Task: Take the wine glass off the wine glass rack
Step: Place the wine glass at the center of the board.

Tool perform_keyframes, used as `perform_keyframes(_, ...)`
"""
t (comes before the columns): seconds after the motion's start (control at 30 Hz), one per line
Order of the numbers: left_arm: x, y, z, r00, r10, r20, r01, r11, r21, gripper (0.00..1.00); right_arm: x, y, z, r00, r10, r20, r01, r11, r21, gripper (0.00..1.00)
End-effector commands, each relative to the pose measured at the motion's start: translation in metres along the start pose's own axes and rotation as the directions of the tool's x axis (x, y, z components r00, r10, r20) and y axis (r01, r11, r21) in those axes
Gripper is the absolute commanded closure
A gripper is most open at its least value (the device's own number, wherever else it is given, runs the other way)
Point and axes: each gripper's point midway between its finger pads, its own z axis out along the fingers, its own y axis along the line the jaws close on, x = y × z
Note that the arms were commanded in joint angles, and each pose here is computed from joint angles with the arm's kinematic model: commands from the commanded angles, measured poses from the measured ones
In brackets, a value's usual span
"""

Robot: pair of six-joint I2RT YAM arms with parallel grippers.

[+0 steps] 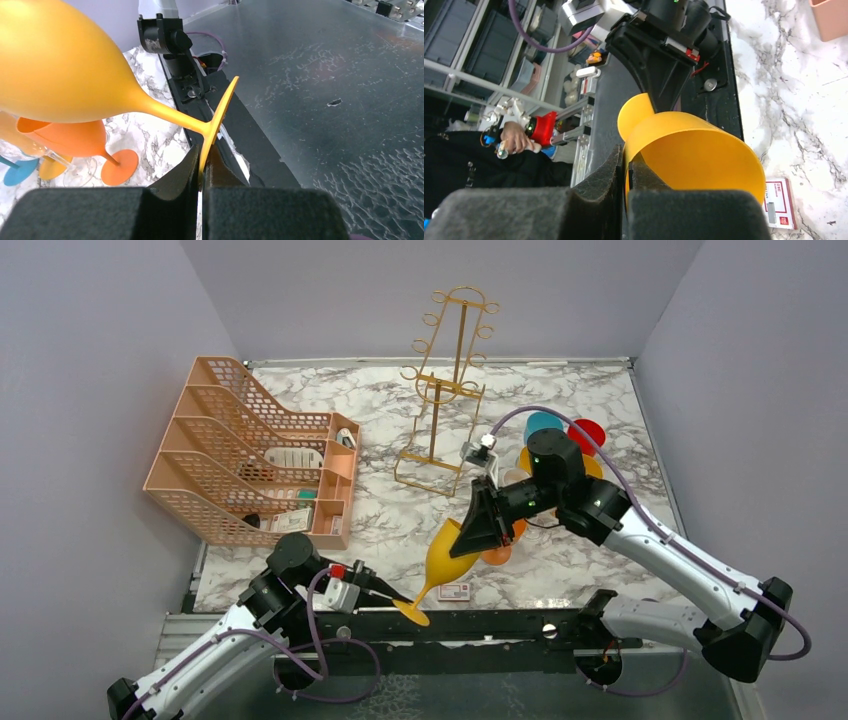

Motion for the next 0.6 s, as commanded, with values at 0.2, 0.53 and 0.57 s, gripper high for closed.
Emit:
perform_keyframes(0.2,0.004,0.002,-0.001,1.000,-0.027,-0.005,0.027,0.999,-0.027,0.57,0.011,0.017,-0.006,1.000,-0.030,0.009,0.031,0.997,-0.065,0.99)
perform_keyframes(0.53,0.004,0.006,-0.002,1.000,-0.025,-0.005,0.025,0.998,-0.062,0.20,0.039,0.006,-0.014,0.999,0.041,-0.033,-0.040,0.999,0.026,0.99)
perform_keyframes(0.57,0.004,0.008,-0.003,1.000,-0.025,-0.006,0.025,0.997,-0.079,0.17,0.043,0.004,-0.015,0.998,0.055,-0.036,-0.053,0.998,0.040,0.99)
